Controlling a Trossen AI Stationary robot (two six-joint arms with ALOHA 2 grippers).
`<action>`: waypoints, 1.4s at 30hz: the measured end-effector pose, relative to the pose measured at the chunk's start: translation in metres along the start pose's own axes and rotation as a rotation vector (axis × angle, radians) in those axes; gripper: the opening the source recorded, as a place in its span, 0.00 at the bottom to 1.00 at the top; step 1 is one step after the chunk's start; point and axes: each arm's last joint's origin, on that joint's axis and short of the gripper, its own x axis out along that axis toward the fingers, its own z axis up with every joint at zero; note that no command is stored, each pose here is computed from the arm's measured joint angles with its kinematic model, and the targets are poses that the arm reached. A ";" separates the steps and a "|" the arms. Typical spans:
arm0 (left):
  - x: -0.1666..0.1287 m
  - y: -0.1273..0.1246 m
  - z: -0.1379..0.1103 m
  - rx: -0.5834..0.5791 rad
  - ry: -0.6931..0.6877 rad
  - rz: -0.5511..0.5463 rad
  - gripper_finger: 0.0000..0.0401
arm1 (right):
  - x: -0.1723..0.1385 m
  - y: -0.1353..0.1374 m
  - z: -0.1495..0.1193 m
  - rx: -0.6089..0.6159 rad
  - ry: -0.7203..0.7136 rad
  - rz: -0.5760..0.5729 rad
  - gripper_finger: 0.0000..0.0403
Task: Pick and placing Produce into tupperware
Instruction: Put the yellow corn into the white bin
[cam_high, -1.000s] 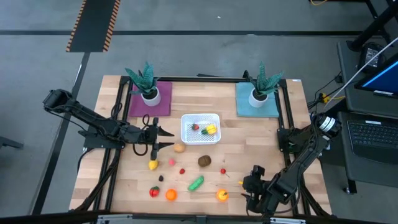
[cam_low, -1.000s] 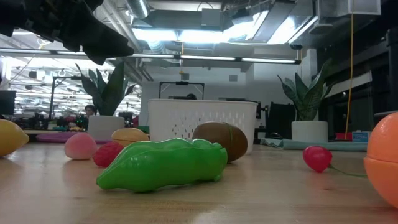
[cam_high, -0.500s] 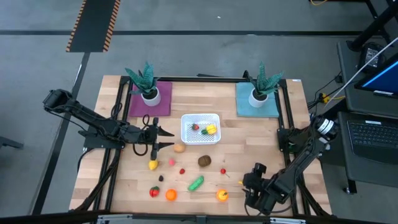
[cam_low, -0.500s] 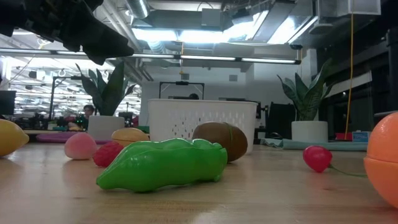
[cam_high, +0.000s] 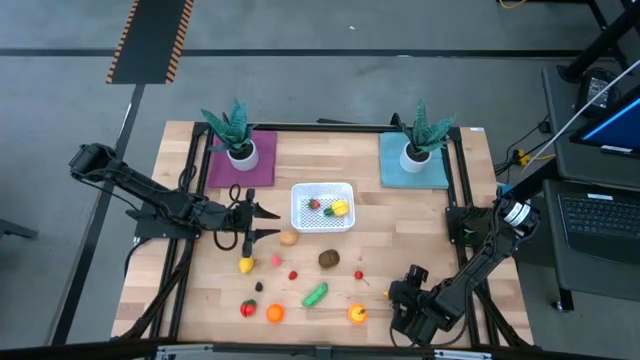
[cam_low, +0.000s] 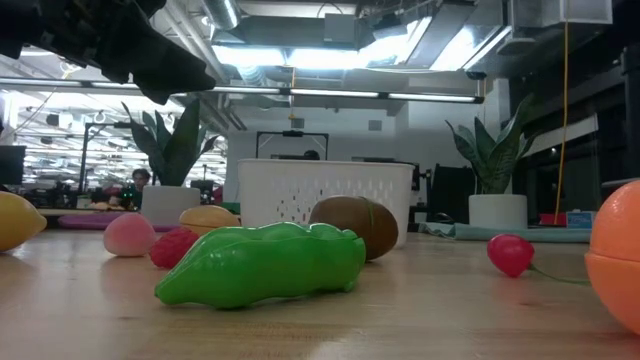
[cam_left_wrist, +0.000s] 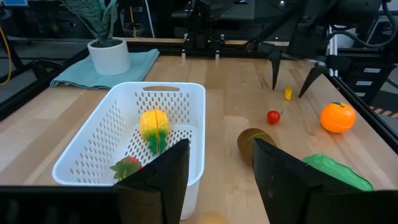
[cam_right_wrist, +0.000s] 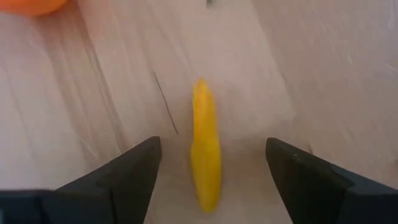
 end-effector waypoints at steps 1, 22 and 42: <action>0.000 0.000 0.000 0.000 0.000 0.000 0.41 | 0.001 0.001 0.000 -0.001 -0.002 -0.005 0.73; 0.000 0.000 0.000 0.000 0.000 0.000 0.40 | 0.008 0.001 0.001 -0.016 0.010 -0.018 0.29; 0.000 0.000 0.000 -0.002 0.000 0.000 0.40 | 0.006 -0.009 0.022 0.026 0.009 -0.017 0.03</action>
